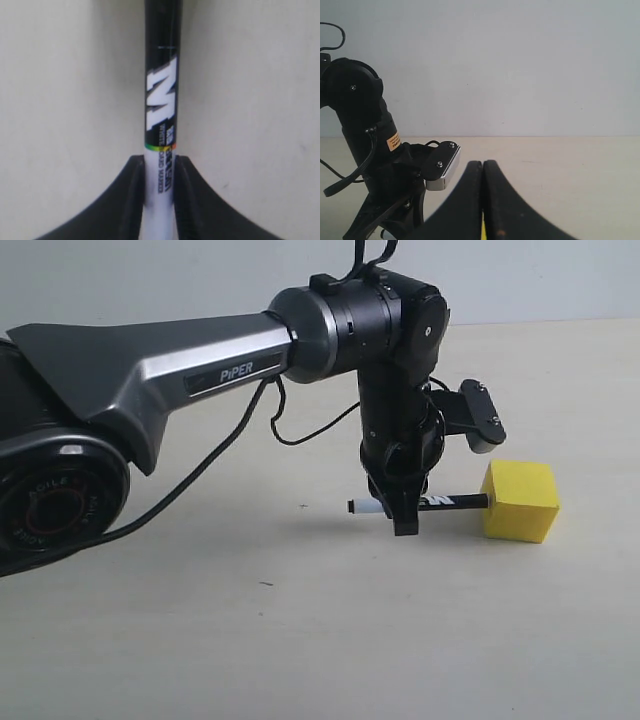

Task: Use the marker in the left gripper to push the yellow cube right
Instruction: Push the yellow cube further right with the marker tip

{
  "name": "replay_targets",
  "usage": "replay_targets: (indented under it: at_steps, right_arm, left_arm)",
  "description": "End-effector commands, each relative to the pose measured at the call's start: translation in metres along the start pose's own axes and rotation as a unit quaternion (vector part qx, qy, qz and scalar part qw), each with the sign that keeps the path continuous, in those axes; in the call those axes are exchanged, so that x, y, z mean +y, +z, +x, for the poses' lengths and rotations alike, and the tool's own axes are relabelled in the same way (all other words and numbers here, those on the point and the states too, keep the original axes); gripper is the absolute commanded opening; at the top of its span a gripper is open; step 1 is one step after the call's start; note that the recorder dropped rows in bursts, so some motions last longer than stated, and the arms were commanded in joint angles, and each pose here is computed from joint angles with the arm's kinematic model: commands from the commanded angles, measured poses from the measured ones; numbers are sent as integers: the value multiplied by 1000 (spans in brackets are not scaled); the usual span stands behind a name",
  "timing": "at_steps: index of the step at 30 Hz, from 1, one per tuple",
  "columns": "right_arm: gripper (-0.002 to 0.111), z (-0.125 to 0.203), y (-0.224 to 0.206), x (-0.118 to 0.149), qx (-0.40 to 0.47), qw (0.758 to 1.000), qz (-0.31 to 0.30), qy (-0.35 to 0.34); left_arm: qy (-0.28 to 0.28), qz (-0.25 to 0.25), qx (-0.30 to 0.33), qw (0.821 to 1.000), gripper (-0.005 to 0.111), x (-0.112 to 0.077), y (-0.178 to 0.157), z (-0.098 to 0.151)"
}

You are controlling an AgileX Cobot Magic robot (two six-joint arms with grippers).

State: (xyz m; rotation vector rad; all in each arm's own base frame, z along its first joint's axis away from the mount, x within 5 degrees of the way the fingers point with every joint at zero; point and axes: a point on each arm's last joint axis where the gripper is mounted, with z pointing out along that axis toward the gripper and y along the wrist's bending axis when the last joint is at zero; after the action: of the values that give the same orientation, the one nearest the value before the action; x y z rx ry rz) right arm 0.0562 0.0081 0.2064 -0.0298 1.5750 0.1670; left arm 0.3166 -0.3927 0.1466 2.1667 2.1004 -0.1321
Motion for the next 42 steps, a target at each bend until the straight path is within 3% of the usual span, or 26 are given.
replay_targets:
  at_steps: [1, 7, 18, 22, 27, 34, 42]
  right_arm:
    - [0, 1, 0, 0, -3, 1000, 2, -4]
    - [0, 1, 0, 0, -3, 1000, 2, -4]
    - [0, 1, 0, 0, -3, 1000, 2, -4]
    - [0, 1, 0, 0, -3, 1000, 2, -4]
    - [0, 1, 0, 1, -2, 1000, -10, -4]
    - [0, 1, 0, 1, -2, 1000, -10, -4]
    - [0, 1, 0, 1, -2, 1000, -10, -4]
  left_arm:
    - [5, 5, -5, 1000, 0, -6, 0, -6]
    - [17, -4, -1, 1000, 0, -7, 0, -8]
    - [-9, -17, 7, 1000, 0, 17, -6, 14]
    - [25, -1, -10, 1000, 0, 13, -6, 10]
    - [37, -18, -74, 996, 0, 6, -7, -11]
    - [53, -22, -58, 997, 0, 2, -7, -17]
    - [32, -4, -34, 999, 0, 11, -13, -1]
